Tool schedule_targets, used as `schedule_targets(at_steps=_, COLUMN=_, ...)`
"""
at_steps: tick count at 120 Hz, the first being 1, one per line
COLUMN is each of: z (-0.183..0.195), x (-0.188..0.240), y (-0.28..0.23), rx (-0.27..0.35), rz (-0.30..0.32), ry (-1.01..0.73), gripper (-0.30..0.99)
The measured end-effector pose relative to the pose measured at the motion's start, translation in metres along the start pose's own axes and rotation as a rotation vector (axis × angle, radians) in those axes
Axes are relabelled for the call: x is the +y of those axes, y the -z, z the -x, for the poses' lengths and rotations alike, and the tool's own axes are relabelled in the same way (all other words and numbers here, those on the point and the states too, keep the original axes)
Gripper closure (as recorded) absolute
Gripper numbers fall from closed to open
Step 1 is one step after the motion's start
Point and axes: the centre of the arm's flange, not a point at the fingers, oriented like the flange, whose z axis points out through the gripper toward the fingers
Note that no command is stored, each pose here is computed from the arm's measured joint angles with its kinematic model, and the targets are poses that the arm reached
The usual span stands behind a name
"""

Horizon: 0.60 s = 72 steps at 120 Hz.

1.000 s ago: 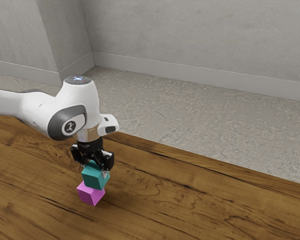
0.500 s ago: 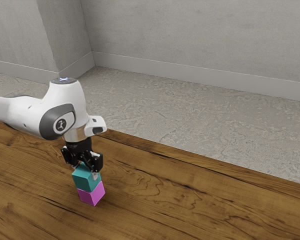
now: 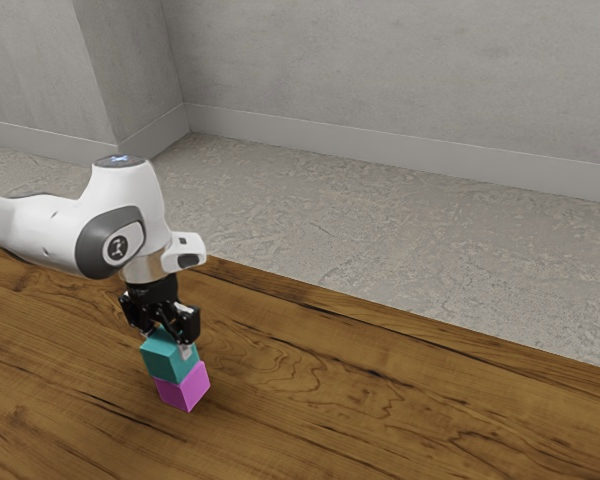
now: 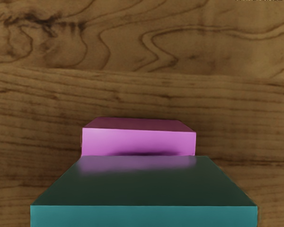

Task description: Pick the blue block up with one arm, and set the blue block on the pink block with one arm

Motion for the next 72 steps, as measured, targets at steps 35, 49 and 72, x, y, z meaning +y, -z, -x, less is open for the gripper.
schedule_targets(at_steps=35, z=-0.0008, x=-0.0048, y=-0.003, rx=-0.008, rz=0.013, ry=-0.013, gripper=0.27)
schedule_targets(at_steps=49, z=-0.0007, x=-0.005, y=-0.0028, rx=-0.009, rz=0.018, ry=-0.02, gripper=0.16)
schedule_targets(at_steps=72, z=-0.0002, x=-0.0047, y=0.0012, rx=0.0, rz=0.018, ry=-0.032, gripper=0.06)
